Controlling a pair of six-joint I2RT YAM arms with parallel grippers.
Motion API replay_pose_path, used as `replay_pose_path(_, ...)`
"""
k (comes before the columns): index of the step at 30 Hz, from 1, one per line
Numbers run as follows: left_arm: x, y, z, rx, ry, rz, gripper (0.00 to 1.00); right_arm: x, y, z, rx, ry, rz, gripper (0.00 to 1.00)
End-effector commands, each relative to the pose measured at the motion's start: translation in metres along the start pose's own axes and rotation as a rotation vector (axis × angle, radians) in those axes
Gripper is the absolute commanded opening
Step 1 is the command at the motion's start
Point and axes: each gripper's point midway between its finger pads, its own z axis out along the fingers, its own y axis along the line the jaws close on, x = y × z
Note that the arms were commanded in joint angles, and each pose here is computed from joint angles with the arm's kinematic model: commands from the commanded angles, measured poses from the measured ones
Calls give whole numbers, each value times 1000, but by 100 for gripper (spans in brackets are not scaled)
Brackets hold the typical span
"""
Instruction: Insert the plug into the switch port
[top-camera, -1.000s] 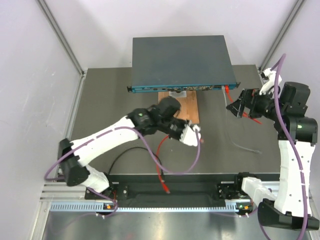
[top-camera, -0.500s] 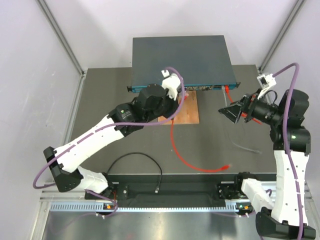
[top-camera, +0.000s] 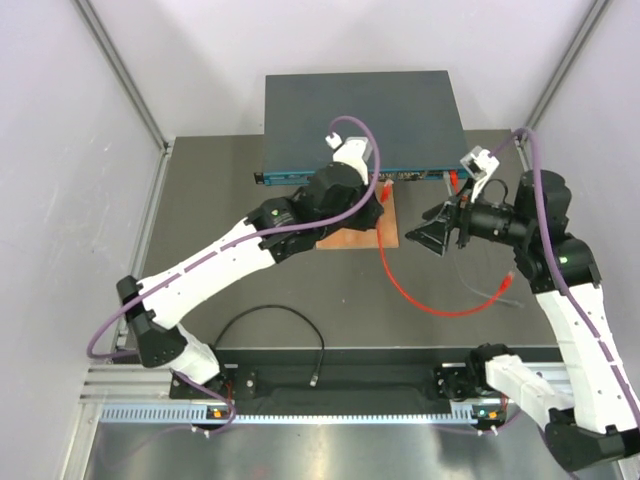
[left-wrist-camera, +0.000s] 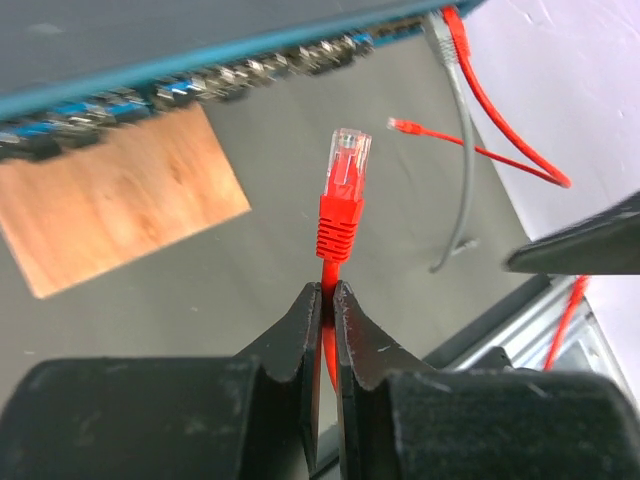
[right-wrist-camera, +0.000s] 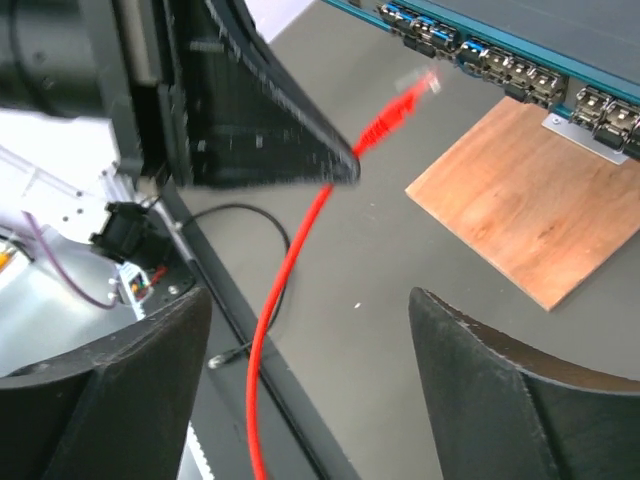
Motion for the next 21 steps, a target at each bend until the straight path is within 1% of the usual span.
replay_pose_path(1, -20, -28, -5, 55, -44, -81, 0, -19, -5, 9, 33, -44, -121, 78)
replay_pose_path(4, -22, -38, 2, 70, -38, -112, 0, -19, -7, 22, 13, -44, -107, 73)
replay_pose_path(9, -32, -50, 4, 101, -55, -137, 0, -9, -14, 34, 15, -28, -94, 70)
replay_pose_path(12, -33, -53, 5, 110, -52, -143, 0, -4, -11, 41, -8, -21, -81, 65)
replay_pose_path(17, -34, -55, 5, 113, -55, -154, 0, 2, -11, 48, -29, -10, -63, 62)
replay_pose_path(19, -33, -56, 6, 119, -46, -158, 0, 4, -13, 52, -27, -8, -57, 56)
replay_pose_path(20, -32, -56, 6, 123, -41, -161, 0, 3, -13, 52, -25, -10, -53, 50)
replay_pose_path(21, -30, -56, 4, 123, -35, -159, 0, 1, -13, 52, -25, -13, -55, 38)
